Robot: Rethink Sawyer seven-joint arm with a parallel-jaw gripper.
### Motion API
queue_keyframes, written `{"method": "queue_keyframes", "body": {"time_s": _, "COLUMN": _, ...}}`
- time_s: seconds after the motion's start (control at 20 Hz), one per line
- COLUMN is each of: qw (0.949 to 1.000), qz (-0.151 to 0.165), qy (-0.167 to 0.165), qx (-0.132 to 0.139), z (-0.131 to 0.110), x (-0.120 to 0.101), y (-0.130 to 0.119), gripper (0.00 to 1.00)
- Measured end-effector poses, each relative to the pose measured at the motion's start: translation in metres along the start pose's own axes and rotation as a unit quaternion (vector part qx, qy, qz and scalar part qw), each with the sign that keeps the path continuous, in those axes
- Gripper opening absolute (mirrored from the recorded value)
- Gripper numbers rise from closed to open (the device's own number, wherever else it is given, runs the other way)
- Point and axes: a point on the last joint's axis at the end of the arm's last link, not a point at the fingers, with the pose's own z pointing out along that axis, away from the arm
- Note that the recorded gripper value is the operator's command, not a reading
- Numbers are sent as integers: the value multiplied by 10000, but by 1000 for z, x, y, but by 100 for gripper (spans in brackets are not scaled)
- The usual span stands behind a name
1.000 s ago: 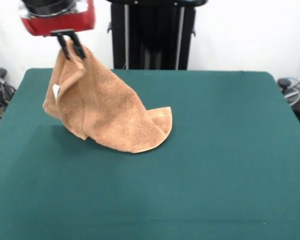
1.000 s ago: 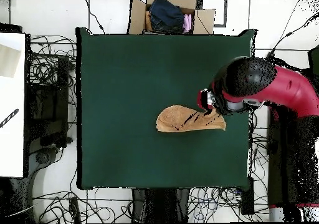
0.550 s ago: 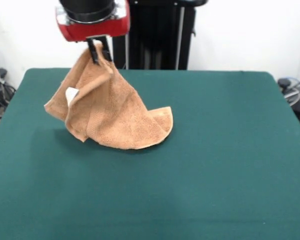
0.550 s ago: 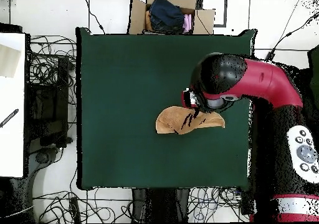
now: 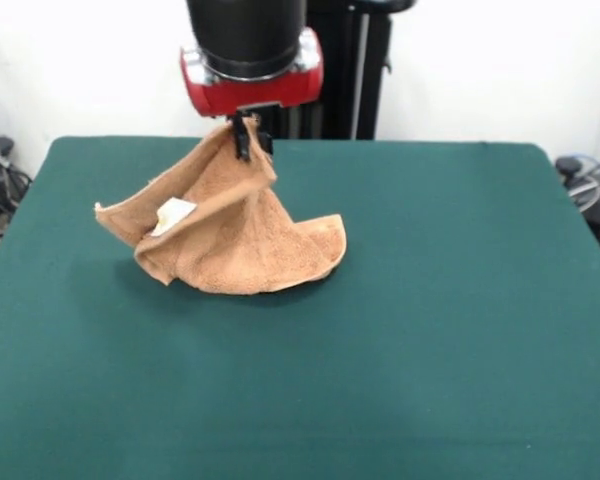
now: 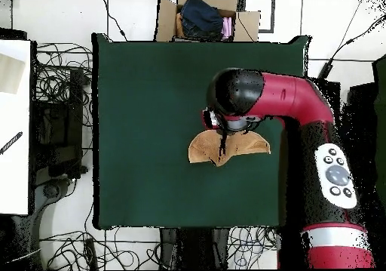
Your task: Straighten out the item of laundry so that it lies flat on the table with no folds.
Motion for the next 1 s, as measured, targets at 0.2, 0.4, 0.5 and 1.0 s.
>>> {"method": "queue_keyframes", "body": {"time_s": 0.2, "qw": 9999, "qz": -69, "qy": -95, "qx": 105, "z": 8, "x": -5, "y": 9, "gripper": 0}}
{"method": "queue_keyframes", "body": {"time_s": 0.4, "qw": 9993, "qz": -209, "qy": -184, "qx": 253, "z": 27, "x": -14, "y": 28, "gripper": 0}}
{"method": "queue_keyframes", "body": {"time_s": 0.5, "qw": 9991, "qz": -241, "qy": -184, "qx": 292, "z": 32, "x": -15, "y": 32, "gripper": 0}}
{"method": "queue_keyframes", "body": {"time_s": 1.0, "qw": 9981, "qz": -381, "qy": -74, "qx": 474, "z": 59, "x": -17, "y": 54, "gripper": 0}}
